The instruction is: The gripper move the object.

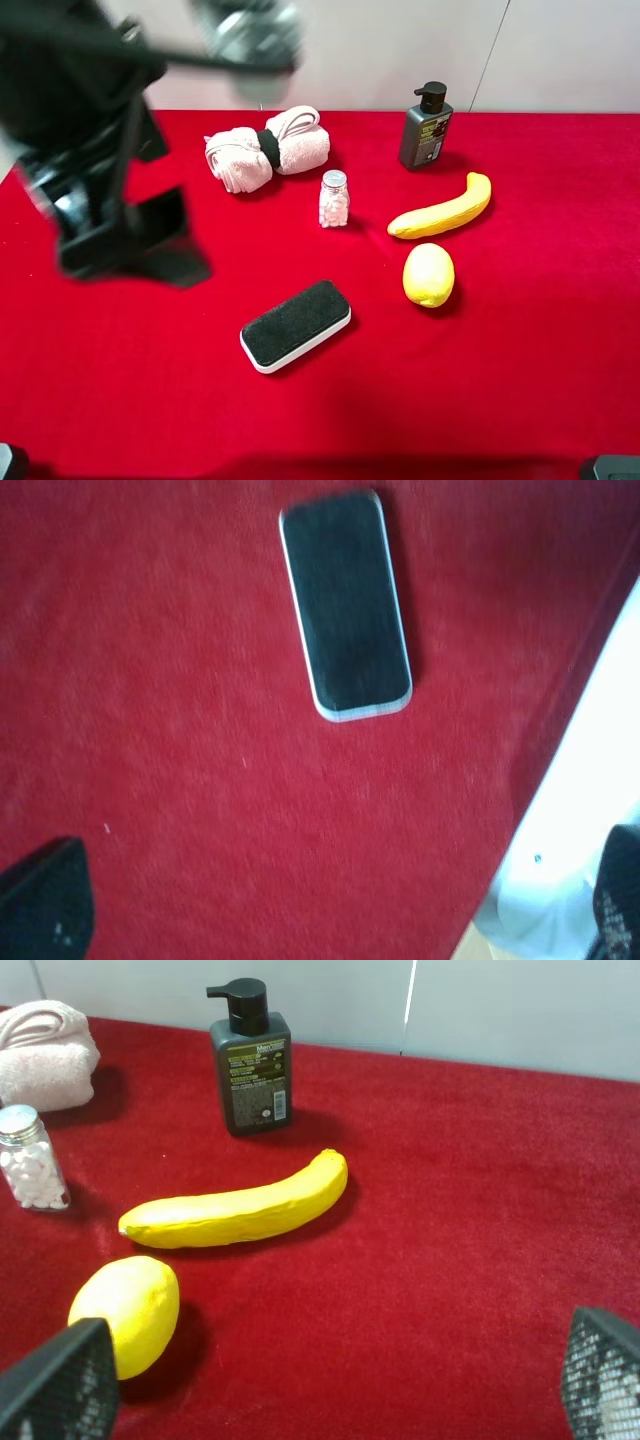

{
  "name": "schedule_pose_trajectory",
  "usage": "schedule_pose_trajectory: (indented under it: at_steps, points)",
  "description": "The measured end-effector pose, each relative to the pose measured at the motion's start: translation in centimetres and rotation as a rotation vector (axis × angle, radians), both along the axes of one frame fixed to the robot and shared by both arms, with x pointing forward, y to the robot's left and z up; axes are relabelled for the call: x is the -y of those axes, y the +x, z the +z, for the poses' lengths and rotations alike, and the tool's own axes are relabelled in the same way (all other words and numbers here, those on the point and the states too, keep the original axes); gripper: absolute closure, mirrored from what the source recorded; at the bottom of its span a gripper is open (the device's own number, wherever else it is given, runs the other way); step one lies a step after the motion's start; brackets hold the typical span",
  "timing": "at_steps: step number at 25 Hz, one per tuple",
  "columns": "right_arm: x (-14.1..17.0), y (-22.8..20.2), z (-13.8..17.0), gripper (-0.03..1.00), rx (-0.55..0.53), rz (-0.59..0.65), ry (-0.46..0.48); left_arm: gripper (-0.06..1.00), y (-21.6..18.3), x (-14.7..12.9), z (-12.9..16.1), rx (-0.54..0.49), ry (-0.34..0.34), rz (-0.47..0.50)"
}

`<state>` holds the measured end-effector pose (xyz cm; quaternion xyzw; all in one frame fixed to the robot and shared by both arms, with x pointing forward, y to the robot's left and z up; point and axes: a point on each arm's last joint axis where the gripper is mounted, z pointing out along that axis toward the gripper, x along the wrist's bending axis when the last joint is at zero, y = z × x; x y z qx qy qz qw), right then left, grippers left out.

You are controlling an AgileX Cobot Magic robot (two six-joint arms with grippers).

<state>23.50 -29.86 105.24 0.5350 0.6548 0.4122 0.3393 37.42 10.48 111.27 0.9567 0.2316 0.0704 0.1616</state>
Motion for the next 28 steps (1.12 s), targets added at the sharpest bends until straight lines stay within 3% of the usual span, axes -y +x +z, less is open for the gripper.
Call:
schedule_pose_trajectory:
  at_steps: [8, 15, 22, 28]
  points:
    - [0.0, 0.0, 0.0, 0.27, 0.0, 0.0, 0.0, -0.05, -3.7, -5.6, -3.4, -0.046, 0.038, 0.054]
    - [0.0, 0.0, 0.0, 0.27, 0.0, 0.0, 0.0, -0.05, -6.2, -9.2, -6.8, -0.031, -0.001, 0.074]
    - [0.0, 0.0, 0.0, 0.27, 0.0, 0.0, 0.0, -0.05, -7.4, -10.8, -8.6, 0.018, -0.101, 0.072]
    - [0.0, 0.0, 0.0, 0.27, 0.0, 0.0, 0.0, -0.05, -7.9, -11.6, -9.1, 0.004, -0.076, 0.073]
